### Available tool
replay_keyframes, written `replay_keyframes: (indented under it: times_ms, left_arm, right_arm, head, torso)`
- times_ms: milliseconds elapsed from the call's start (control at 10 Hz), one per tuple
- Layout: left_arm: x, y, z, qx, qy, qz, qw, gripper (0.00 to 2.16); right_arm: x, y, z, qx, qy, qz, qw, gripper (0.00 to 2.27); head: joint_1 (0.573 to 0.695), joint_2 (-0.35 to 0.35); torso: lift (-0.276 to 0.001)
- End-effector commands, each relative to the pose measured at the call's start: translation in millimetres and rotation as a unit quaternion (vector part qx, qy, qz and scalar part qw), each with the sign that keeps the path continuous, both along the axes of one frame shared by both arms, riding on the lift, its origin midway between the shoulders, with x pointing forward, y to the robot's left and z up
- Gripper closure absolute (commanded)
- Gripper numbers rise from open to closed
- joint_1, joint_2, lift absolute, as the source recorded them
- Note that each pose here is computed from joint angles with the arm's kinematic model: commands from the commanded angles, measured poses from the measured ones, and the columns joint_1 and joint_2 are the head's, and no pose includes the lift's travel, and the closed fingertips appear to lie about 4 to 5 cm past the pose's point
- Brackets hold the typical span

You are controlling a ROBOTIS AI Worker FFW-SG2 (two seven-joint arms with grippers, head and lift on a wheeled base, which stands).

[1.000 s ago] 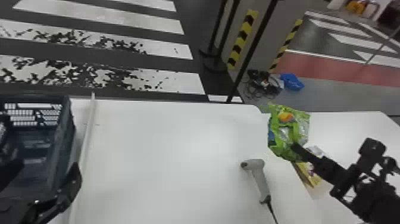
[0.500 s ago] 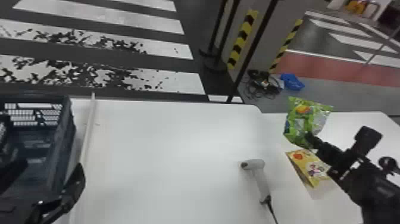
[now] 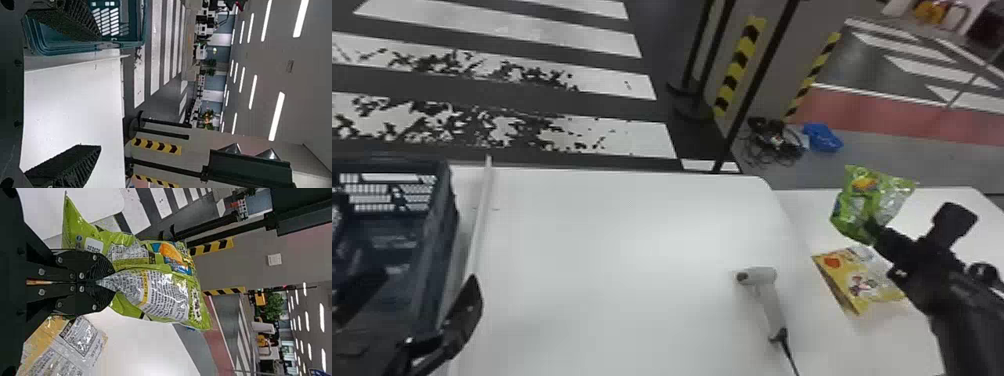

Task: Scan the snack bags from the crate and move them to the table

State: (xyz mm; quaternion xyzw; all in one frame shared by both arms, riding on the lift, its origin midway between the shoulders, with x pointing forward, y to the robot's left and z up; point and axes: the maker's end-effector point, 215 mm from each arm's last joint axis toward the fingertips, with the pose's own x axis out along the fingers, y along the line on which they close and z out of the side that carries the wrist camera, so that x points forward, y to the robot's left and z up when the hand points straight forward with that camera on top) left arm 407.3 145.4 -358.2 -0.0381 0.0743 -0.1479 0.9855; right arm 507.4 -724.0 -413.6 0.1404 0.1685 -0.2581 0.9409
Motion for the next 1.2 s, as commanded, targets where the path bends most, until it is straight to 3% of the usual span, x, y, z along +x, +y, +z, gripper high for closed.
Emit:
replay_keyframes:
  times_ms: [0,400,500,800,1100]
  left_arm:
    - [-0.2,-2,1,0.001,-0.001,-0.003,1.0,0.01]
    - [-1.8,-6,2,0.001,-0.001,-0.008,1.0,0.01]
    - [-1.9,-6,2,0.002,-0.003,-0.009,1.0,0.01]
    - [-3.6,-10,1,0.0,-0.001,-0.012,0.9999,0.01]
    - [-3.5,-11,4,-0.001,-0.003,-0.012,0.9999,0.01]
  right_arm:
    - [8,-2,0,0.004,0.001,-0.002,1.0,2.25]
    - [1,6,-29,0.033,0.039,-0.019,0.998,2.24]
    - [-3,5,-34,0.044,0.039,-0.026,0.998,2.01]
    - [-17,4,-50,0.067,0.051,-0.038,0.996,0.05]
    - [-34,12,-73,0.096,0.072,-0.041,0.992,0.04]
  head:
    - [0.695,-0.35]
    - [0.695,-0.35]
    - [0.695,-0.35]
    - [0.695,-0.35]
    - [0.695,-0.35]
  torso:
    - [-0.095]
    - [-0.095]
    - [-0.095]
    - [-0.095]
    - [-0.095]
